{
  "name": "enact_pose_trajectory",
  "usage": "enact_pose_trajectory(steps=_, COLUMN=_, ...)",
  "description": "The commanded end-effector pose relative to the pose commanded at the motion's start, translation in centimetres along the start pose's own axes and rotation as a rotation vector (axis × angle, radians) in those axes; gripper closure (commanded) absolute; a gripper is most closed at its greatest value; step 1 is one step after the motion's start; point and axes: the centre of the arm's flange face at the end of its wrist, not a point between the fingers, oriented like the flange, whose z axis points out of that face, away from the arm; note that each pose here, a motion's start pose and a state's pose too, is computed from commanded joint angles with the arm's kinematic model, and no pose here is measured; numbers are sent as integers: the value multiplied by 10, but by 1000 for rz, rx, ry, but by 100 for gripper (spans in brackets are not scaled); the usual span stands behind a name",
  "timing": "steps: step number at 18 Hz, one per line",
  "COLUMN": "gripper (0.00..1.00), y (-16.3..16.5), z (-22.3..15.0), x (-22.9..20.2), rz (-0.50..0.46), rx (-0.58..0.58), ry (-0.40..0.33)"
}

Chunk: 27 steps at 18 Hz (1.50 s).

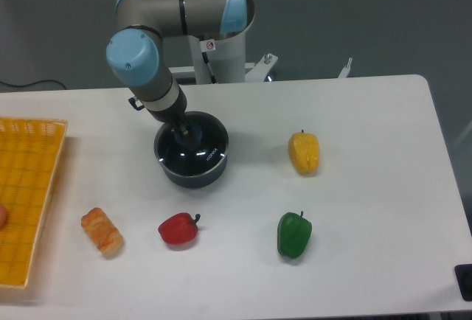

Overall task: Open the lid
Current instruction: 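Close the gripper on the blue knob of the glass lid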

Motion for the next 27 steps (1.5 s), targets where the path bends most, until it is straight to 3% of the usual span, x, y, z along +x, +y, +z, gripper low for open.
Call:
enact_pose_trajectory(steps=11, gripper=0, y=-2, z=19, x=-1, rz=6, rx=-34, ry=21)
enact_pose_trajectory(steps=15, gripper=10, y=-2, z=21, x=-1, rz=6, rx=-36, ry=25)
enact_pose_trajectory(steps=19, gripper=28, y=-2, z=20, x=-2, rz=4, rx=-35, ry=24)
enact_pose_trajectory(steps=24, gripper=30, y=-2, z=18, x=-4, rz=6, rx=-33, ry=20)
enact_pose_trajectory(steps=27, gripper=38, y=-2, z=18, x=-4, rz=7, rx=-33, ry=20)
